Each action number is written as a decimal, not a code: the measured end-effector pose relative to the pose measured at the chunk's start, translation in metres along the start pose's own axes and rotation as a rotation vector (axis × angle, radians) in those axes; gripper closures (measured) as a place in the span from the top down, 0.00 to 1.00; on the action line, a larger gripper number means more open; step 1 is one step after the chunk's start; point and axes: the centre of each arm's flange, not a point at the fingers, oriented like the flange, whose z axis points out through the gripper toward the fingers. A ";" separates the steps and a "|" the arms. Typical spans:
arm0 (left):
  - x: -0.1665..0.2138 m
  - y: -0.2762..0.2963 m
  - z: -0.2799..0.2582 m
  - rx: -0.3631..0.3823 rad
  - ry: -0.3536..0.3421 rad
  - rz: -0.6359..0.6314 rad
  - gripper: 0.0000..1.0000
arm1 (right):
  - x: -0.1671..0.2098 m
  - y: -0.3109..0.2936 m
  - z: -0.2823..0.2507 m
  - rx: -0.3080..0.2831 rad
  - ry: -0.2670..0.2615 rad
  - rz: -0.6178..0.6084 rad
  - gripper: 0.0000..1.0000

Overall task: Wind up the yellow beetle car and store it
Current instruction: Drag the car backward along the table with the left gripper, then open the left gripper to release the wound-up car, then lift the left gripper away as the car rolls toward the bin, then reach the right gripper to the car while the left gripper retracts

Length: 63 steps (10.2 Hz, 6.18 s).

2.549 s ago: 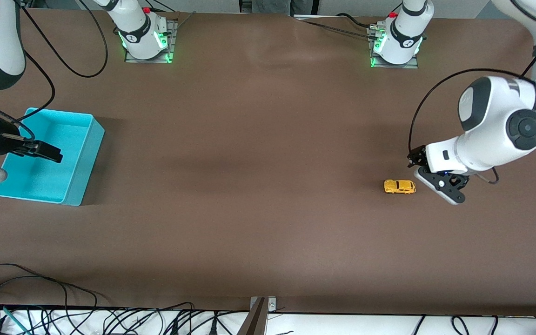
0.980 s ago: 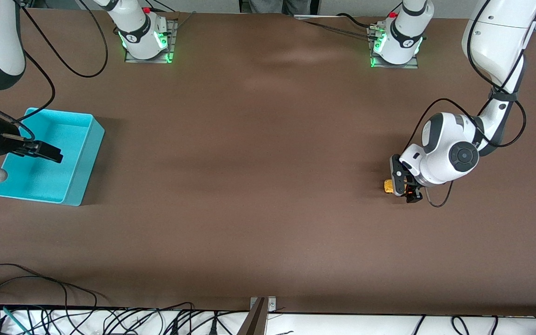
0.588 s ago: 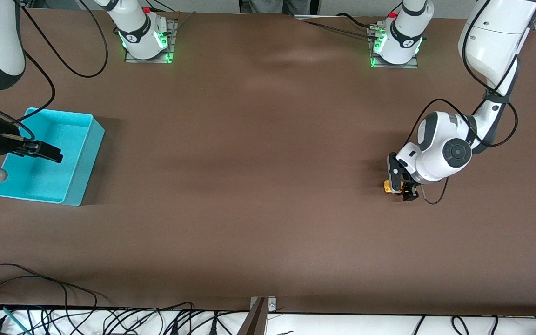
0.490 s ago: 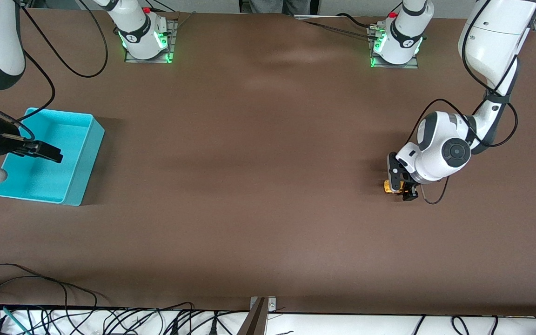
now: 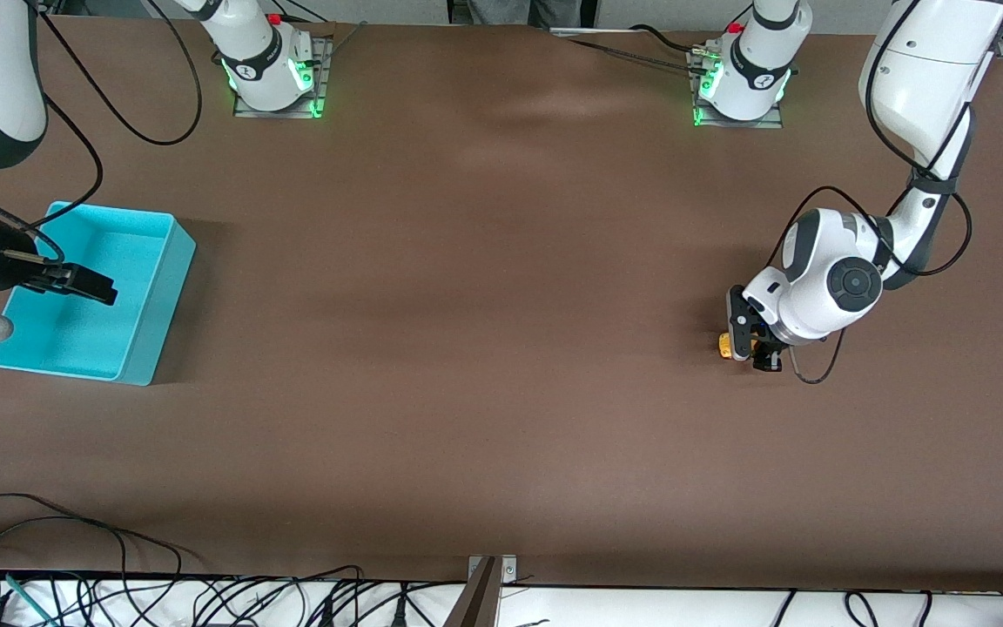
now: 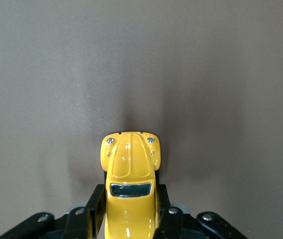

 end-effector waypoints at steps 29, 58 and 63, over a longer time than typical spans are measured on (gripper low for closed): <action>-0.190 -0.009 0.004 -0.018 0.018 -0.001 1.00 | 0.000 0.001 0.000 0.000 0.000 0.001 1.00; 0.039 0.001 -0.342 -0.061 -0.065 -1.094 1.00 | 0.075 0.002 0.174 -0.067 0.023 -1.116 1.00; -0.017 0.021 -0.389 -0.078 0.057 -1.361 1.00 | 0.091 0.028 0.265 -0.088 -0.007 -1.460 1.00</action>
